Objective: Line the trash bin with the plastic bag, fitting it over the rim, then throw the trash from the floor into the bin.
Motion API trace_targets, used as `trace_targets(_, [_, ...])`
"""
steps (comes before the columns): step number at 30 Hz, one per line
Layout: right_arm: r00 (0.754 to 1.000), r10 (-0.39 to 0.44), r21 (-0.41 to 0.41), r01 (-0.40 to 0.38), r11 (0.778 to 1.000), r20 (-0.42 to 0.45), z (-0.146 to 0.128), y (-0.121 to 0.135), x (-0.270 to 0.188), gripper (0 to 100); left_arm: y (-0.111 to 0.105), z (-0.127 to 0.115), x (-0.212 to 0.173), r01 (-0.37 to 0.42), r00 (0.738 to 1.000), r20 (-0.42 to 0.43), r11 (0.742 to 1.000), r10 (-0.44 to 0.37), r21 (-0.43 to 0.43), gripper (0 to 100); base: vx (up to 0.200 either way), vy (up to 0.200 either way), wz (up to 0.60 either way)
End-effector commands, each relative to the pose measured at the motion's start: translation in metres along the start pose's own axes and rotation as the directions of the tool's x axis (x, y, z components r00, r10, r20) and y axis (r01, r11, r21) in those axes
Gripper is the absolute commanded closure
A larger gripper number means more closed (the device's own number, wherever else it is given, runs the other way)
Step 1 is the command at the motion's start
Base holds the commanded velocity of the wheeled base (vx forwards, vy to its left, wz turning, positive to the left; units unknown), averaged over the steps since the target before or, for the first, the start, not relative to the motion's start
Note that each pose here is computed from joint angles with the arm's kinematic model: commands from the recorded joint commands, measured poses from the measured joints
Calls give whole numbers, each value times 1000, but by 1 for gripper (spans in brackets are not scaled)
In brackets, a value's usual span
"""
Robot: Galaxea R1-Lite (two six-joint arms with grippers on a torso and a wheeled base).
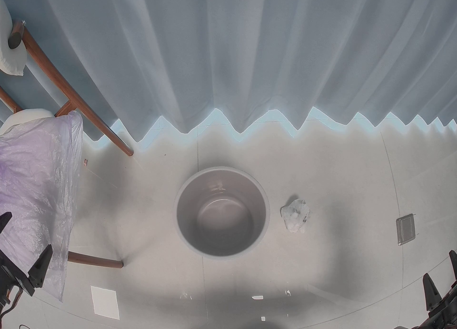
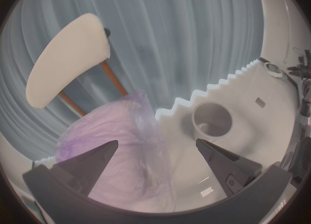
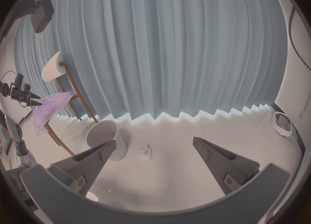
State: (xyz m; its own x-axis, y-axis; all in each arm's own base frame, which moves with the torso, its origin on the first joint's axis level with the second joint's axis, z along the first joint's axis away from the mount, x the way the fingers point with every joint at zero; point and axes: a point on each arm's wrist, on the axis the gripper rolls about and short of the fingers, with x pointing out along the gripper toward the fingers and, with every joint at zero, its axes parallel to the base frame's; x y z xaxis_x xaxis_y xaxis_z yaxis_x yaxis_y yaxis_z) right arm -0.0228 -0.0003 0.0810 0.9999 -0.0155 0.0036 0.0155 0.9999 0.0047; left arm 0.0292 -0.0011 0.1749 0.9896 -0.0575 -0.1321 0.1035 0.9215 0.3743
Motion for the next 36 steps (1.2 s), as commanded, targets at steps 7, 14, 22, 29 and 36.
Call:
trace_targets(7, [1000, 0, 0, 0, 1000, -1, -5, 0, 0, 0, -5, -25, 25, -21, 972, -236, 1000, 22, 3, 0, 0, 0, 0])
trace_targets(14, [1000, 0, 0, 0, 1000, -1, -5, 0, 0, 0, -3, -19, 45, -11, 968, -252, 999, 19, 35, 0, 0, 0, 0])
trace_targets(22, [1000, 0, 0, 0, 1000, -2, -5, 0, 0, 0, 1, -1, 84, -2, 965, -260, 997, 23, 83, 0, 0, 0, 0])
trace_targets(29, [1000, 0, 0, 0, 1000, -2, -5, 0, 0, 0, -2, 6, 104, 21, 953, -299, 978, 43, 209, 0, 0, 0, 0])
trace_targets(36, [1000, 0, 0, 0, 1000, -1, -5, 0, 0, 0, -9, 7, 129, 51, 943, -331, 972, 29, 231, 0, 0, 0, 0])
